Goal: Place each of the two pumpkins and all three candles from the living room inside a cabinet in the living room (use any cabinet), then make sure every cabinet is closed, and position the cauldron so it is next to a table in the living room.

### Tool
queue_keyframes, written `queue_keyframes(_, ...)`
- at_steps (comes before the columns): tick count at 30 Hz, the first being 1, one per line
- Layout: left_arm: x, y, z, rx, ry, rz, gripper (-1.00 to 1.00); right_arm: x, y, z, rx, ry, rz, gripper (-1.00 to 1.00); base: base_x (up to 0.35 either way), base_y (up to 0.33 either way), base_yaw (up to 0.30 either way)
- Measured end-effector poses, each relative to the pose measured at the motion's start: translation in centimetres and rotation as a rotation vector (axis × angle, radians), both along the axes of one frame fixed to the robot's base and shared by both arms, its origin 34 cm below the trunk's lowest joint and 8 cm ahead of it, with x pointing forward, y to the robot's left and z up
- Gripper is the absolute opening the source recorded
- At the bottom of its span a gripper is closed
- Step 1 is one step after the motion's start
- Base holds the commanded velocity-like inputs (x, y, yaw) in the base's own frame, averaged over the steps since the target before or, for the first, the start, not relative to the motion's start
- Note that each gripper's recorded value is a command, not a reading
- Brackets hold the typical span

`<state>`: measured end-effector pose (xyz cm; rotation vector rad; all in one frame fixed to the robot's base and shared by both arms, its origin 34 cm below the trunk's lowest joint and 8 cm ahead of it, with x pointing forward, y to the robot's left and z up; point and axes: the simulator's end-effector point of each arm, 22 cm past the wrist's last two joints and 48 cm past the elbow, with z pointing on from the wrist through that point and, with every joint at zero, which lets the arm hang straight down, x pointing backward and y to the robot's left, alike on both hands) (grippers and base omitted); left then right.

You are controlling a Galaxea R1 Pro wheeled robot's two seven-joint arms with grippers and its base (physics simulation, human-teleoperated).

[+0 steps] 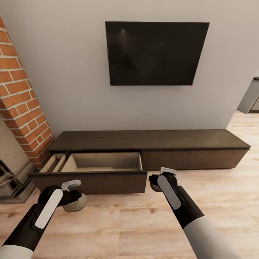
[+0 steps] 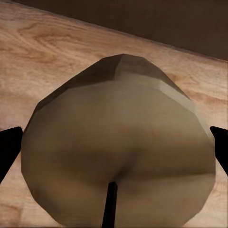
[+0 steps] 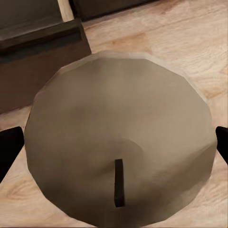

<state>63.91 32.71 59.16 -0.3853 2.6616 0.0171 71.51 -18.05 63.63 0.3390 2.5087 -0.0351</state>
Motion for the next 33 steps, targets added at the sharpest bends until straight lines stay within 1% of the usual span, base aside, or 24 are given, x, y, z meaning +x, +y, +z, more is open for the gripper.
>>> queue_keyframes(2,0.0,0.04,0.04,0.002,0.0,0.0,-1.0,0.02,0.01,0.07,0.001,-0.002,0.0,-1.0,-0.022,0.272,0.178)
queue_keyframes(7,0.0,0.01,0.07,0.001,-0.001,-0.001,-1.0,0.05,-0.07,0.16,-0.003,-0.004,0.0,-1.0,0.027,0.282,0.032)
queue_keyframes(10,0.01,0.05,0.11,0.004,-0.001,-0.001,-1.0,0.03,-0.05,0.18,-0.002,-0.004,-0.001,-1.0,0.161,0.284,-0.118)
queue_keyframes(15,0.04,-0.01,0.21,0.007,-0.004,-0.004,-1.0,0.04,-0.01,0.32,0.0,-0.006,0.0,-1.0,0.188,0.285,-0.237)
queue_keyframes(23,0.04,-0.02,0.2,0.008,-0.003,-0.005,-1.0,0.04,0.07,0.33,-0.003,-0.007,0.003,-1.0,0.072,0.316,-0.029)
queue_keyframes(30,0.04,0.02,0.21,0.006,-0.004,-0.003,-1.0,0.06,0.09,0.34,-0.006,-0.008,0.005,-1.0,0.001,0.333,0.155)
queue_keyframes(33,0.05,-0.05,0.2,0.005,-0.004,-0.004,-1.0,0.05,0.08,0.33,-0.006,-0.008,0.005,-1.0,0.0,0.334,0.045)
